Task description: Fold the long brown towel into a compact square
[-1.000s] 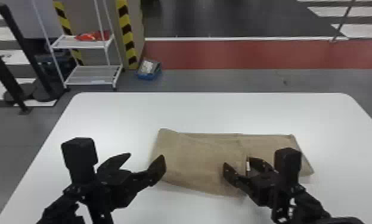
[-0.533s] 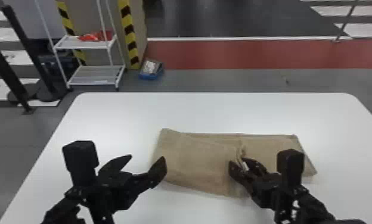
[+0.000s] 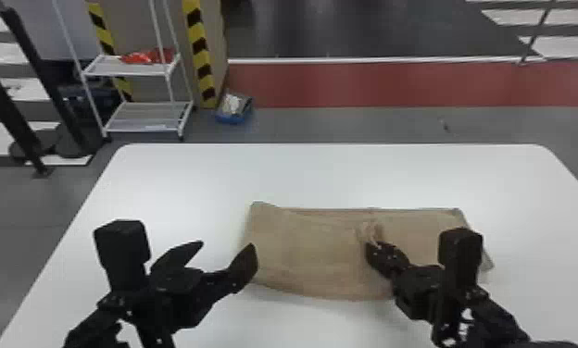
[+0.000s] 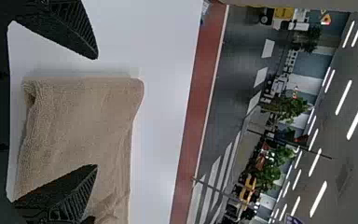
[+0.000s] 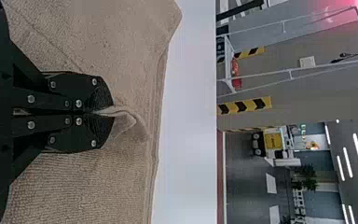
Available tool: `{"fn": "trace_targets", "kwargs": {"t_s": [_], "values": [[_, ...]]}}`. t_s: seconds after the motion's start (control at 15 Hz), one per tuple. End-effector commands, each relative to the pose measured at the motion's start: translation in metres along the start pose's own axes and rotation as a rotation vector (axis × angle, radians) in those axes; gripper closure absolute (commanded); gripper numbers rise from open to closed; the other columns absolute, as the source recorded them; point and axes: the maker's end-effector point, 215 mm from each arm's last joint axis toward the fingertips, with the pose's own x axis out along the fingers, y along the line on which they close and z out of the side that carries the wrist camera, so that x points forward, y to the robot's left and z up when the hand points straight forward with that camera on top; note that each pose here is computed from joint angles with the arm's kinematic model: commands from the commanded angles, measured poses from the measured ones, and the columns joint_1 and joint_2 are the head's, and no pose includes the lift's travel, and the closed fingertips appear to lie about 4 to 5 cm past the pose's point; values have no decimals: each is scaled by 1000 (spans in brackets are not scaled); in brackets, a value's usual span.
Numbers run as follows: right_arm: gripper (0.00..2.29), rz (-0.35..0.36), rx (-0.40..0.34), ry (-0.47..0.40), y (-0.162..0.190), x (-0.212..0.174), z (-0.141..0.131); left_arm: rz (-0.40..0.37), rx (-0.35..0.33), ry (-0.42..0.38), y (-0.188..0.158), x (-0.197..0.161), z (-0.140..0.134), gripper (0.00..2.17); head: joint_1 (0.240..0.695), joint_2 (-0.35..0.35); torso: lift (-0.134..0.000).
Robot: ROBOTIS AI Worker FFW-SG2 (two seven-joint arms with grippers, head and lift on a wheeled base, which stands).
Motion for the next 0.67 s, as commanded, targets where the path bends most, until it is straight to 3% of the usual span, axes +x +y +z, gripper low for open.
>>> {"fn": "trace_targets", "kwargs": {"t_s": [0.0, 0.13, 0.27, 0.47, 0.6], "values": [[1598, -6, -31, -105, -7, -4, 58, 2, -3, -5, 0, -1, 2, 39, 695, 30, -123], [1598, -43, -16, -149, -39, -19, 93, 11, -4, -1, 4, -4, 0, 39, 695, 27, -123], [1598, -80, -7, -99, -66, -24, 88, 5, -7, -11, 5, -5, 2, 39, 695, -4, -123], [1598, -94, 23, -11, -86, -9, 44, 1, -11, -13, 4, -3, 1, 39, 695, -47, -123], [1598, -105, 49, -7, -99, -8, 40, 4, -11, -14, 5, -3, 1, 39, 695, -56, -123]]}}
